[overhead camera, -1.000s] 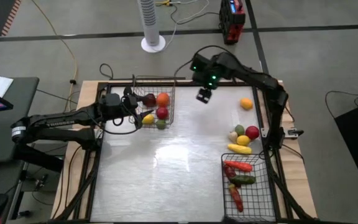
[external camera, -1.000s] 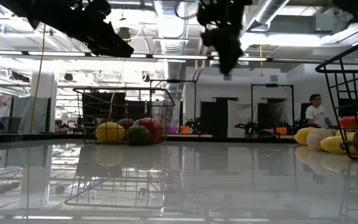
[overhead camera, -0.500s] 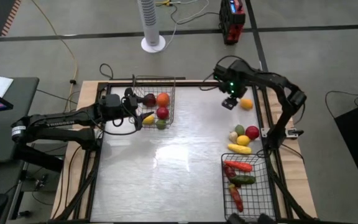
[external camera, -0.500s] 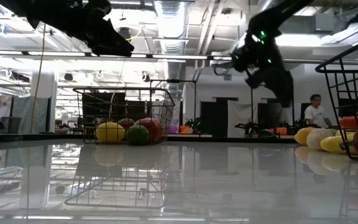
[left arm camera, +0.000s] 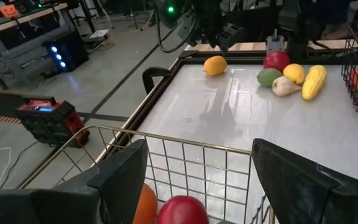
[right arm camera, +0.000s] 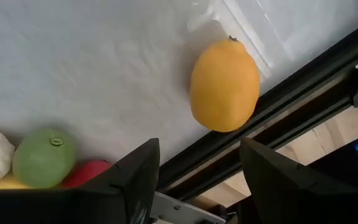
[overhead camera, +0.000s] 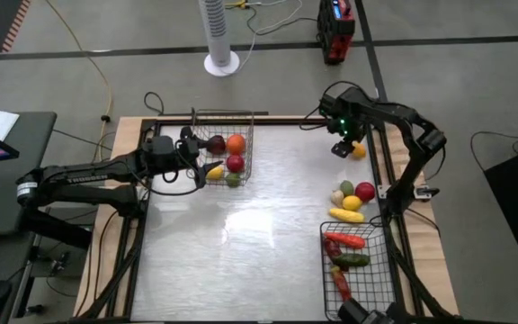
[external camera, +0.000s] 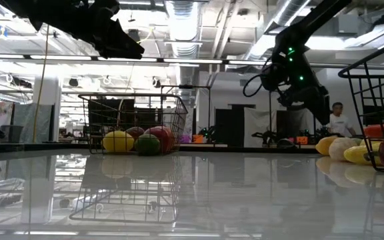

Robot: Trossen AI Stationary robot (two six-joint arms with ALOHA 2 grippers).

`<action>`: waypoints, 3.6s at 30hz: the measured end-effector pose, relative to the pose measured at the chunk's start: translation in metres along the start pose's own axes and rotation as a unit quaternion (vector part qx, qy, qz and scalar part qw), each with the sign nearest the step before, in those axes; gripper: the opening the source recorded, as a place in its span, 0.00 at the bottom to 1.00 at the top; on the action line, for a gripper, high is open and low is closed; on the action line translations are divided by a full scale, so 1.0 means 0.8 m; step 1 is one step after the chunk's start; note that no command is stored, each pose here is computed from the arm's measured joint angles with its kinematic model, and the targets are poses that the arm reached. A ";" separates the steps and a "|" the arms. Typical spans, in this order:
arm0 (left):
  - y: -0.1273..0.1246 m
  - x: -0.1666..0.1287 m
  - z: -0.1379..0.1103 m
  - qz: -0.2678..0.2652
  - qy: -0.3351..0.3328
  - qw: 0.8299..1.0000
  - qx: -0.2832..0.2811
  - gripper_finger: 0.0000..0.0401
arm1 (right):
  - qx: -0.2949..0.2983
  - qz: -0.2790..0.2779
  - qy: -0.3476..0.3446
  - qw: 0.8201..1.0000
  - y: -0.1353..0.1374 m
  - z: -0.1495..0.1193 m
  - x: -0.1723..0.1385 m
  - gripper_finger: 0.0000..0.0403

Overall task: Sort produce into baskets
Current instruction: Put the garlic into the right wire basket

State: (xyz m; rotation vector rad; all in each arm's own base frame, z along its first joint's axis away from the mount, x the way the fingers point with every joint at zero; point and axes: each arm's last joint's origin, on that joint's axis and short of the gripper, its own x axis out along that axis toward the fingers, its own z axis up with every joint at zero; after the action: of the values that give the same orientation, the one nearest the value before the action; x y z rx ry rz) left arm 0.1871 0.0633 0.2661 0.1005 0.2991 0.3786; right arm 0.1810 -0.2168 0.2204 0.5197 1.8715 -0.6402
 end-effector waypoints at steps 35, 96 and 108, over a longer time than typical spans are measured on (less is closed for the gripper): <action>0.057 -0.014 0.055 0.052 -0.226 0.971 0.057 0.70 | 0.054 0.064 0.036 0.996 -0.039 0.026 0.018 0.91; 0.062 -0.052 0.040 0.080 -0.153 0.985 0.025 0.70 | -0.014 0.056 0.137 0.989 0.192 -0.017 0.078 0.55; 0.062 -0.052 0.037 0.091 -0.135 0.986 0.026 0.70 | -0.068 0.078 0.042 0.994 0.220 0.002 -0.010 0.49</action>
State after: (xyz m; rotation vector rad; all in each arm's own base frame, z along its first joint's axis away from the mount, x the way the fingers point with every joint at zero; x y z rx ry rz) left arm 0.1420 0.0926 0.3128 0.2295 0.0318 0.5334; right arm 0.2938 -0.0840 0.1938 0.6045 1.9160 -0.3892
